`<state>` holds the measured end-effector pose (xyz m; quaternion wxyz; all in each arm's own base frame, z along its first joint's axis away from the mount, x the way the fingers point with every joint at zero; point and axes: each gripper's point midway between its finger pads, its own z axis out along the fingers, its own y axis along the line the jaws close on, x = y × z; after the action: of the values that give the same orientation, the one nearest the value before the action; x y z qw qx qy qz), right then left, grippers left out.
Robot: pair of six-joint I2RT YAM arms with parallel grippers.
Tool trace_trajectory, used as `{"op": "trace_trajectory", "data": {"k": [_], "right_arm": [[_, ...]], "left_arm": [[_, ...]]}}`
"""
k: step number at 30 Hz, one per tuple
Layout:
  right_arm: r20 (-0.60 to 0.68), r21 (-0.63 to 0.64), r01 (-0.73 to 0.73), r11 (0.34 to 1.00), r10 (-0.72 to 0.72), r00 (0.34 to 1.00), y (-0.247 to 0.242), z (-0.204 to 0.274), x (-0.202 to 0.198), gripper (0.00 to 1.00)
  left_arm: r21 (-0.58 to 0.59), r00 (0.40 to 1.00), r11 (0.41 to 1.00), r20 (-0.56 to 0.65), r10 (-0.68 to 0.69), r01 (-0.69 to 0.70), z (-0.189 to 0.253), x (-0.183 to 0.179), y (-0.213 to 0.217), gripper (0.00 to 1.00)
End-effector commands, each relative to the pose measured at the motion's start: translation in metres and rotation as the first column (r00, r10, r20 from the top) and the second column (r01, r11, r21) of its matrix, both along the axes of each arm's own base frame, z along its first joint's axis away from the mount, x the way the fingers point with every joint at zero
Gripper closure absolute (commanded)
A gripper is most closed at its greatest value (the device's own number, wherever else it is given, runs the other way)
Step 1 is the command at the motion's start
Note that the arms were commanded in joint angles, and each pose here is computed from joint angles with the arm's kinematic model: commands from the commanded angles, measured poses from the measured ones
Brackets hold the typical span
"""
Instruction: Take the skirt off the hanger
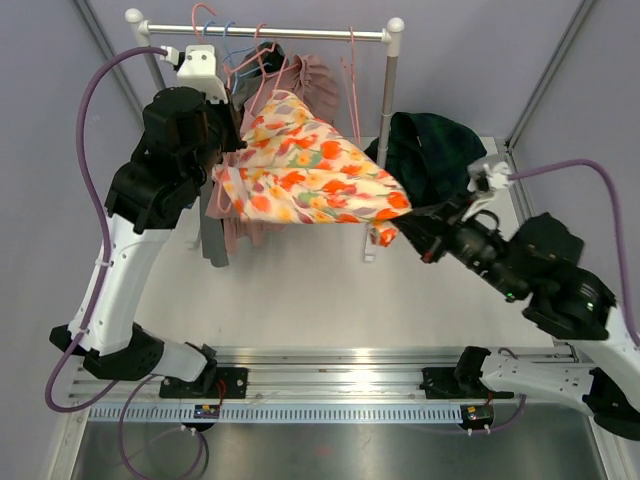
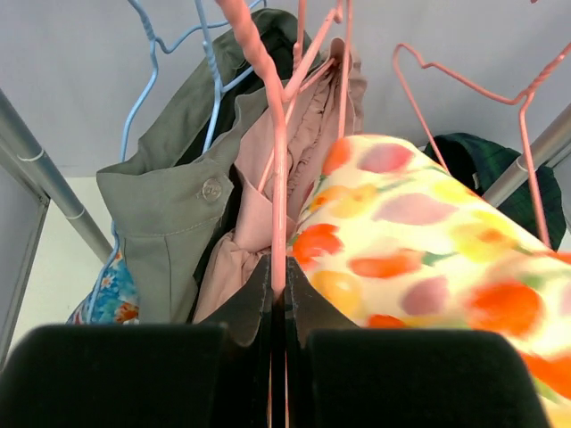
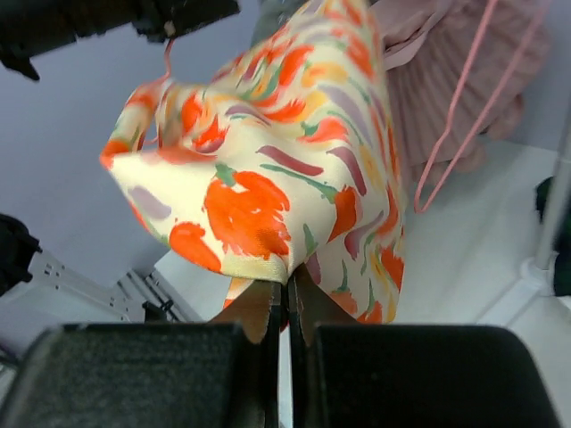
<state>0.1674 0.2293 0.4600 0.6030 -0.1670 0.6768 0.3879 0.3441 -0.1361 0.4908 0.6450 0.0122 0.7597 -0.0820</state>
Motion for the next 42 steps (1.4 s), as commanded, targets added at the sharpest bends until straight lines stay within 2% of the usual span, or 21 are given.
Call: {"op": "trace_trajectory", "data": {"k": [1, 6, 7, 10, 11, 13, 14, 16, 19, 21, 22, 24, 25, 27, 28, 29, 31, 32, 35, 38, 42], "right_arm": [[0.016, 0.040, 0.205, 0.978, -0.206, 0.978, -0.051, 0.018, 0.010, 1.00], [0.086, 0.109, 0.420, 0.901, -0.429, 0.899, -0.097, 0.059, 0.028, 1.00], [0.092, 0.164, 0.469, 0.868, -0.487, 0.869, -0.109, 0.075, 0.031, 1.00], [0.147, 0.207, 0.555, 0.806, -0.586, 0.797, -0.127, 0.105, 0.039, 1.00], [0.201, 0.137, 0.591, 0.795, -0.607, 0.769, -0.120, 0.106, 0.049, 1.00], [0.221, 0.142, 0.644, 0.752, -0.658, 0.720, -0.127, 0.126, 0.055, 1.00], [0.262, 0.087, 0.653, 0.752, -0.650, 0.713, -0.113, 0.125, 0.064, 1.00], [0.303, 0.084, 0.639, 0.765, -0.630, 0.715, -0.107, 0.143, 0.065, 1.00], [0.405, -0.004, 0.684, 0.730, -0.624, 0.668, -0.096, 0.154, 0.082, 1.00], [0.440, -0.015, 0.690, 0.724, -0.614, 0.655, -0.098, 0.164, 0.090, 1.00], [0.446, 0.021, 0.726, 0.688, -0.656, 0.609, -0.120, 0.180, 0.094, 1.00], [0.456, 0.020, 0.726, 0.687, -0.653, 0.605, -0.122, 0.184, 0.113, 1.00], [0.466, 0.015, 0.777, 0.629, -0.693, 0.551, -0.140, 0.186, 0.129, 1.00], [0.488, 0.000, 0.805, 0.594, -0.702, 0.518, -0.150, 0.188, 0.148, 1.00], [0.482, -0.038, 0.819, 0.572, -0.708, 0.517, -0.149, 0.175, 0.174, 1.00], [0.477, -0.052, 0.855, 0.516, -0.740, 0.475, -0.171, 0.169, 0.192, 1.00], [0.441, -0.053, 0.860, 0.508, -0.761, 0.477, -0.179, 0.156, 0.227, 1.00], [0.429, -0.045, 0.879, 0.475, -0.785, 0.447, -0.197, 0.154, 0.236, 1.00], [0.396, -0.009, 0.858, 0.513, -0.786, 0.474, -0.197, 0.145, 0.268, 1.00], [0.359, -0.033, 0.836, 0.548, -0.774, 0.522, -0.195, 0.122, 0.304, 1.00], [0.255, -0.148, 0.757, 0.636, -0.715, 0.651, -0.175, 0.048, 0.357, 1.00]], "left_arm": [[-0.028, 0.991, 0.999, 0.124, 0.042, -0.039, 0.037, -0.010, 0.018, 1.00], [-0.044, 0.994, 0.999, 0.110, 0.005, -0.001, 0.035, -0.017, 0.014, 1.00], [-0.048, 0.994, 0.999, 0.113, 0.003, 0.003, 0.036, -0.019, 0.014, 1.00], [-0.057, 0.994, 0.998, 0.105, -0.020, 0.026, 0.033, -0.030, 0.015, 1.00], [-0.062, 0.994, 0.997, 0.098, -0.045, 0.051, 0.031, -0.033, 0.011, 1.00], [-0.058, 0.994, 0.995, 0.079, -0.074, 0.079, 0.022, -0.041, 0.007, 1.00], [-0.054, 0.994, 0.995, 0.073, -0.082, 0.086, 0.019, -0.044, 0.006, 1.00], [-0.046, 0.993, 0.993, 0.055, -0.104, 0.107, 0.006, -0.053, 0.002, 1.00], [-0.044, 0.992, 0.992, 0.038, -0.117, 0.119, -0.009, -0.061, 0.001, 1.00], [-0.052, 0.991, 0.990, 0.035, -0.128, 0.130, -0.012, -0.065, 0.000, 1.00], [-0.046, 0.991, 0.990, 0.021, -0.135, 0.135, -0.019, -0.065, -0.001, 1.00], [-0.051, 0.988, 0.987, 0.021, -0.151, 0.151, -0.021, -0.071, -0.001, 1.00], [-0.054, 0.988, 0.986, 0.019, -0.156, 0.157, -0.023, -0.073, -0.001, 1.00], [-0.056, 0.985, 0.983, 0.015, -0.174, 0.175, -0.026, -0.076, -0.003, 1.00], [-0.059, 0.983, 0.982, 0.017, -0.181, 0.182, -0.026, -0.079, -0.003, 1.00], [-0.059, 0.983, 0.981, 0.016, -0.184, 0.185, -0.028, -0.081, -0.002, 1.00], [-0.060, 0.982, 0.980, 0.018, -0.190, 0.191, -0.027, -0.084, -0.002, 1.00], [-0.061, 0.981, 0.979, 0.017, -0.192, 0.192, -0.027, -0.086, 0.000, 1.00], [-0.056, 0.980, 0.978, 0.011, -0.200, 0.200, -0.029, -0.091, 0.001, 1.00], [-0.052, 0.981, 0.980, 0.007, -0.194, 0.194, -0.034, -0.093, 0.004, 1.00], [-0.071, 0.979, 0.976, 0.001, -0.206, 0.206, -0.034, -0.092, -0.001, 1.00]]}}
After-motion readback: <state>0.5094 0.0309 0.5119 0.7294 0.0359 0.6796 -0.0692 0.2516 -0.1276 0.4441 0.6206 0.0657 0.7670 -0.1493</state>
